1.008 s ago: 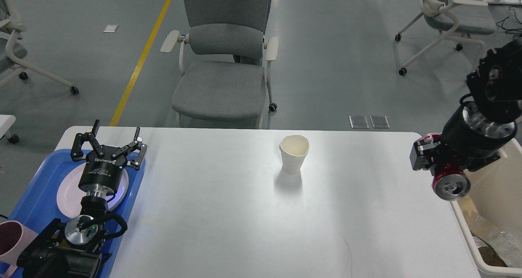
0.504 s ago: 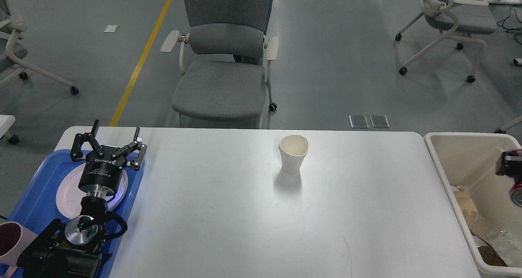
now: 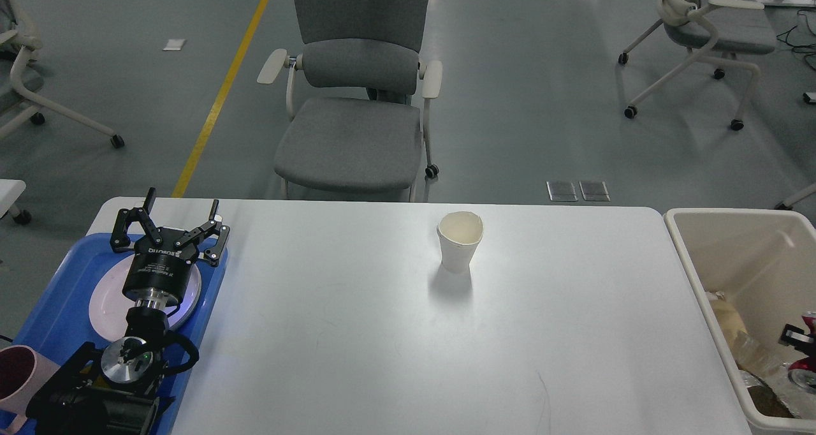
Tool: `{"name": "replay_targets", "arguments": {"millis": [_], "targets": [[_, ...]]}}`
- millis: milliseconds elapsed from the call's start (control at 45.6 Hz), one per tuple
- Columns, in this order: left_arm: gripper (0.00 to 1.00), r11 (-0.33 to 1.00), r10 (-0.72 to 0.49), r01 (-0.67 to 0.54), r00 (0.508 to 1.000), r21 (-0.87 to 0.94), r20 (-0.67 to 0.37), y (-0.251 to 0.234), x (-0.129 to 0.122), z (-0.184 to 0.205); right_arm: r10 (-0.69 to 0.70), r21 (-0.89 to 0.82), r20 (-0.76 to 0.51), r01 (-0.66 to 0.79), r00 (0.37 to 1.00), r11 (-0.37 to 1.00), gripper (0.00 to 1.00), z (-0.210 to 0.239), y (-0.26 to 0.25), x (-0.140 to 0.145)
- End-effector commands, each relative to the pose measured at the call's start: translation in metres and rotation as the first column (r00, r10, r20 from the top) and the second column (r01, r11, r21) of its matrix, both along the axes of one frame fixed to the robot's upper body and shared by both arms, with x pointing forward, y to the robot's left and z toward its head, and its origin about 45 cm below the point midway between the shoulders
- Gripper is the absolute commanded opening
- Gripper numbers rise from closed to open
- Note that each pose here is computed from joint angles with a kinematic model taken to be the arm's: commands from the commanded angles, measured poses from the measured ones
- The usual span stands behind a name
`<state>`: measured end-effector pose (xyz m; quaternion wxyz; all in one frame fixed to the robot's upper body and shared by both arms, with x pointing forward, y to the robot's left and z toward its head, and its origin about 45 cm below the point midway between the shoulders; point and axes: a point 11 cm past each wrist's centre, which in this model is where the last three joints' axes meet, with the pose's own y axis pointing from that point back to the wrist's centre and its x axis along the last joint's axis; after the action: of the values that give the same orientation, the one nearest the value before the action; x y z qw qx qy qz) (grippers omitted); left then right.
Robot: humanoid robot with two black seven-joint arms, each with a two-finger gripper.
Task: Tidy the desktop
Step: 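Raise the right gripper out of the bin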
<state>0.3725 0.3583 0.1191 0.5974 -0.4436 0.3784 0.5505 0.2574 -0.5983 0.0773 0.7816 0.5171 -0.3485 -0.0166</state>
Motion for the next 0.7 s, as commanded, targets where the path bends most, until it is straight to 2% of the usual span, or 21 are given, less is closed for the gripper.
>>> {"name": "replay_targets", "arguments": {"millis": [0, 263, 285, 351, 373, 394, 679], "targets": [[0.96, 1.0, 0.0, 0.0, 1.0, 0.0, 0.001, 0.0, 0.0001, 0.0002, 0.027, -0.108, 0.05, -0.021, 0.998, 0.994, 0.0, -0.0267, 0.0077, -0.0166], [0.96, 1.0, -0.001, 0.001, 1.0, 0.0, 0.0, -0.0003, 0.0001, 0.0, -0.001, -0.137, 0.079, 0.012, 0.997, 0.991, 0.0, -0.033, 0.0083, -0.0241], [0.96, 1.0, 0.0, 0.0, 1.0, 0.0, 0.002, 0.0, 0.0001, 0.0003, 0.002, -0.142, 0.084, 0.01, 0.996, 0.99, 0.17, -0.0329, 0.0074, -0.0251], [0.96, 1.0, -0.002, 0.002, 1.0, 0.0, 0.002, -0.0004, 0.0, 0.0002, 0.005, -0.146, 0.105, 0.01, 0.994, 0.989, 0.81, -0.0318, 0.0071, -0.0237], [0.96, 1.0, 0.0, 0.0, 1.0, 0.0, 0.001, 0.0, 0.0001, 0.0002, 0.005, -0.147, 0.113, 0.011, 0.994, 0.989, 0.94, -0.0317, 0.0076, -0.0228], [0.96, 1.0, 0.0, 0.0, 1.0, 0.0, 0.001, 0.0, 0.0001, 0.0002, 0.002, -0.146, 0.123, 0.016, 0.992, 0.989, 1.0, -0.0313, 0.0078, -0.0219], [0.96, 1.0, -0.001, 0.001, 1.0, 0.0, 0.0, -0.0003, 0.0001, 0.0, -0.011, -0.139, 0.134, 0.03, 0.991, 0.99, 1.0, -0.03, 0.007, -0.021]]}}
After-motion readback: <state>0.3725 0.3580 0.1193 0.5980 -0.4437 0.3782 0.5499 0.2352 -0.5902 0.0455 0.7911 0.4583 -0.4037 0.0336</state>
